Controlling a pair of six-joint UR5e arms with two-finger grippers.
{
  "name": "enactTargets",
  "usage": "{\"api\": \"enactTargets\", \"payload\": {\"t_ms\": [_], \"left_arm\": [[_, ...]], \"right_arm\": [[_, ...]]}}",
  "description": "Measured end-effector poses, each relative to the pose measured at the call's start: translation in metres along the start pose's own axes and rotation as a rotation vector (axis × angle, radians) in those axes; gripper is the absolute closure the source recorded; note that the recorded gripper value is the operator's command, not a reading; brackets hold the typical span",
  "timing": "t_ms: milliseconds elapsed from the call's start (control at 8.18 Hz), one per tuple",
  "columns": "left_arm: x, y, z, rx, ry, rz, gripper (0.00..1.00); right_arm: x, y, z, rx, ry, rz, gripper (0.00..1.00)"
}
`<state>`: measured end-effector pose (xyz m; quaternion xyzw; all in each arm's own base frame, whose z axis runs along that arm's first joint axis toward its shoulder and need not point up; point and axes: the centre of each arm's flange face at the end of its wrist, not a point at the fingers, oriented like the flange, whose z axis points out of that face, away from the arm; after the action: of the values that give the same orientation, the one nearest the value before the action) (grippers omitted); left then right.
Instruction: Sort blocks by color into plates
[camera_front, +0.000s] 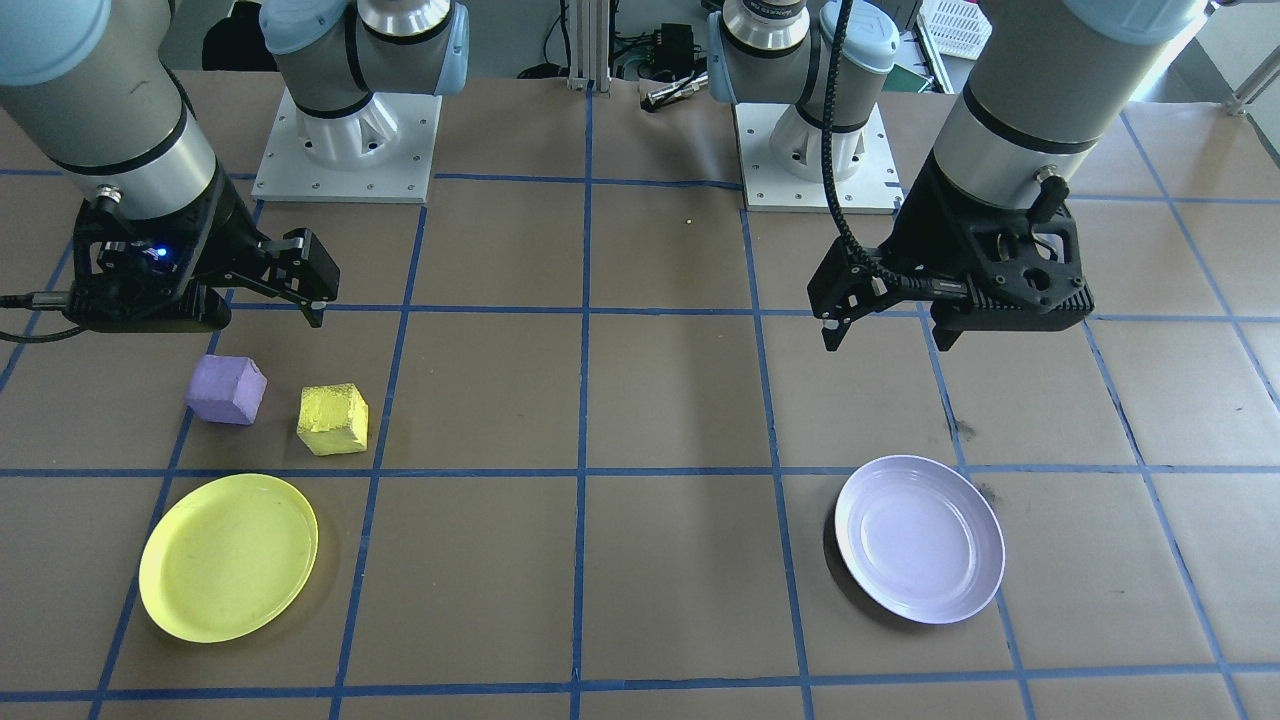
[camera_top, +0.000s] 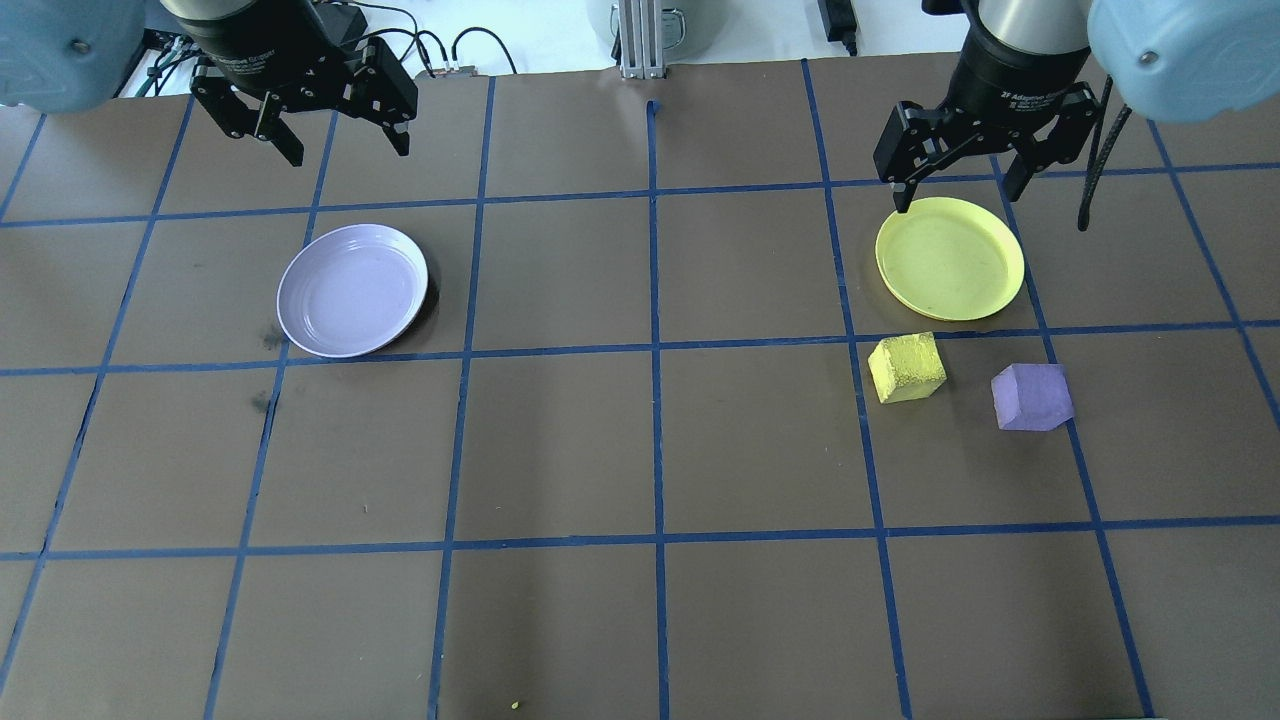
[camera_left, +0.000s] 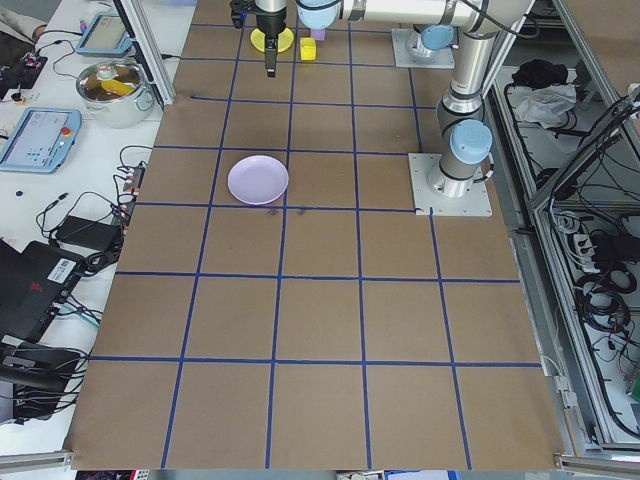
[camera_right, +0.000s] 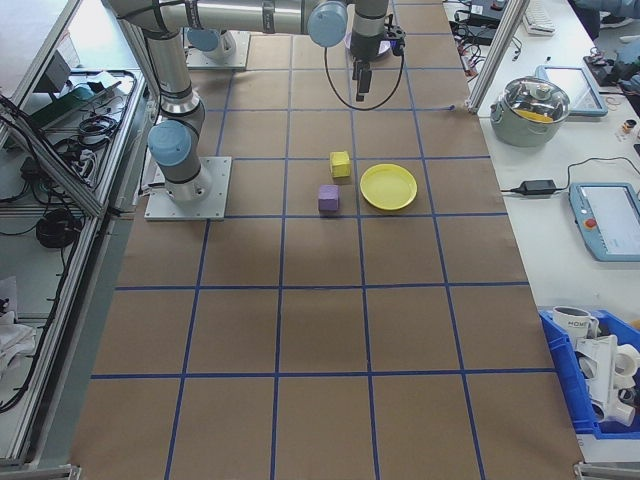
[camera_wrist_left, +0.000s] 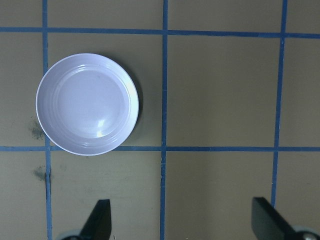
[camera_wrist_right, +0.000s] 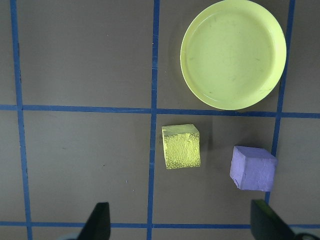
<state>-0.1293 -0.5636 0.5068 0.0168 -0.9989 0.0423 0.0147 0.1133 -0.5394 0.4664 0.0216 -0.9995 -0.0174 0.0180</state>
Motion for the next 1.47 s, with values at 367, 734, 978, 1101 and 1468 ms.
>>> {"api": "enactTargets", "payload": {"t_ms": [367, 734, 978, 1101, 1468], "left_arm": [[-0.001, 0.000, 0.000, -0.002, -0.002, 0.001, 0.00], [-0.001, 0.001, 0.002, -0.007, -0.002, 0.000, 0.00], [-0.003, 0.001, 0.003, -0.007, -0.003, -0.002, 0.00], [-0.004, 0.001, 0.003, -0.007, -0.003, -0.003, 0.00], [-0.005, 0.001, 0.003, -0.007, -0.003, -0.004, 0.00]], "right_arm": [[0.000, 0.000, 0.002, -0.004, -0.002, 0.000, 0.00], [-0.001, 0.002, 0.010, -0.020, -0.011, 0.004, 0.00], [-0.004, 0.005, 0.026, -0.050, -0.013, 0.004, 0.00], [-0.007, 0.008, 0.039, -0.069, -0.012, -0.002, 0.00], [-0.034, 0.021, 0.088, -0.090, 0.000, -0.012, 0.00]]}}
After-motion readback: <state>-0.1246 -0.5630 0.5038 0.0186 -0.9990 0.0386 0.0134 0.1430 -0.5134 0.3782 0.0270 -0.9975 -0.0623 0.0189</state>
